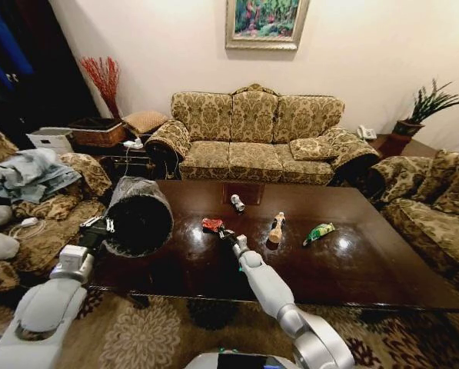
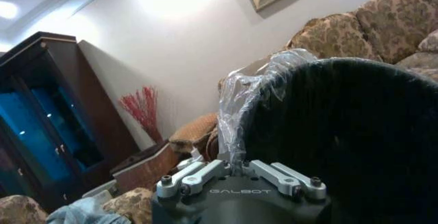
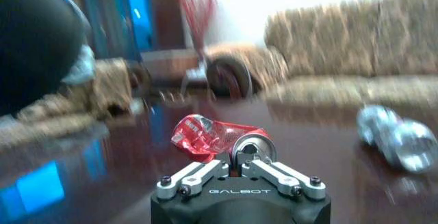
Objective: Move to the front of the table and place the trash on the table into the trash bin.
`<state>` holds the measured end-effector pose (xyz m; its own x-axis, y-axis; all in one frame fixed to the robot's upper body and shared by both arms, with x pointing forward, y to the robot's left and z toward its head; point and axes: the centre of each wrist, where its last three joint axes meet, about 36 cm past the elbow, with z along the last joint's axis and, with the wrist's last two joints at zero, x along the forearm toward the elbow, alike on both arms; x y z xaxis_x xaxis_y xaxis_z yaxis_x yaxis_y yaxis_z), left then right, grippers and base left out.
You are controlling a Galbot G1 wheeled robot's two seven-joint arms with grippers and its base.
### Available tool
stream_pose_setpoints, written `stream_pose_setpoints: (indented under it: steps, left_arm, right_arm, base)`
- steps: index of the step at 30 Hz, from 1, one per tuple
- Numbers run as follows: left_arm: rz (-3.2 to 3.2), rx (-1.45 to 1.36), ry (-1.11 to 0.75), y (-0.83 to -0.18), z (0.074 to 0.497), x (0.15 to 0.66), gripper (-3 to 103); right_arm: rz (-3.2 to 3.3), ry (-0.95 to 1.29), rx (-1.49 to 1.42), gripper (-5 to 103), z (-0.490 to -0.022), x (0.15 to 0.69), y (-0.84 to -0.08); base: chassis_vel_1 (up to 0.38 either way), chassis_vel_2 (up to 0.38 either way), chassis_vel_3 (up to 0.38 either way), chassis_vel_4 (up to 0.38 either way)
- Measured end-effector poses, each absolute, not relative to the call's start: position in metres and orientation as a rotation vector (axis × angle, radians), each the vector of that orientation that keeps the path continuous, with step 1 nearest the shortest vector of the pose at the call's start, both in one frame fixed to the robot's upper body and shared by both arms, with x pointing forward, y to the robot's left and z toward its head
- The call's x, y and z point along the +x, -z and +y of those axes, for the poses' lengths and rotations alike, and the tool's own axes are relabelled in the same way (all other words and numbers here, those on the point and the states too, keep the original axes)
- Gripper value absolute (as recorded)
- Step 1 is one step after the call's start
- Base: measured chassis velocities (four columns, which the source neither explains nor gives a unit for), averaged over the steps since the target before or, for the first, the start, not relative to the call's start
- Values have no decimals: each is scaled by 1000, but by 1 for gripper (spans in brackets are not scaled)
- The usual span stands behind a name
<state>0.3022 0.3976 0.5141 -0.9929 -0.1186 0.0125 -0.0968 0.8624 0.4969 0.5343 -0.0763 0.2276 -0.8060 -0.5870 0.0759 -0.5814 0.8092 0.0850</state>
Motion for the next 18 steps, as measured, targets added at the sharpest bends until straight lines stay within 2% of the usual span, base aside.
stream_pose_setpoints:
  steps: [3,5,7,11,16,18]
  left_arm:
    - [-2981,147,797,-514,402,310,2]
    - [-2966,101,760,-517,408,321,2]
    - [-2960,89,745,-518,410,325,2]
    - [-2951,52,696,-529,417,338,2]
    - [-2948,46,690,-534,421,342,2]
    - [-2933,26,676,-533,421,345,2]
  right_arm:
    - [-2957,172,1035,5,-66,519,-247]
    - [-3014,371,1174,5,-52,500,-286]
    - [-3027,436,1214,5,-50,493,-299]
    - [-3116,606,1334,5,-85,470,-362]
    - [-3159,647,1386,5,-120,454,-387]
    - [-3133,687,1503,5,-133,441,-401]
  base:
    - [0,0,0,0]
    - [0,0,0,0]
    - [0,0,0,0]
    - [0,0,0,0]
    - [0,0,0,0]
    - [0,0,0,0]
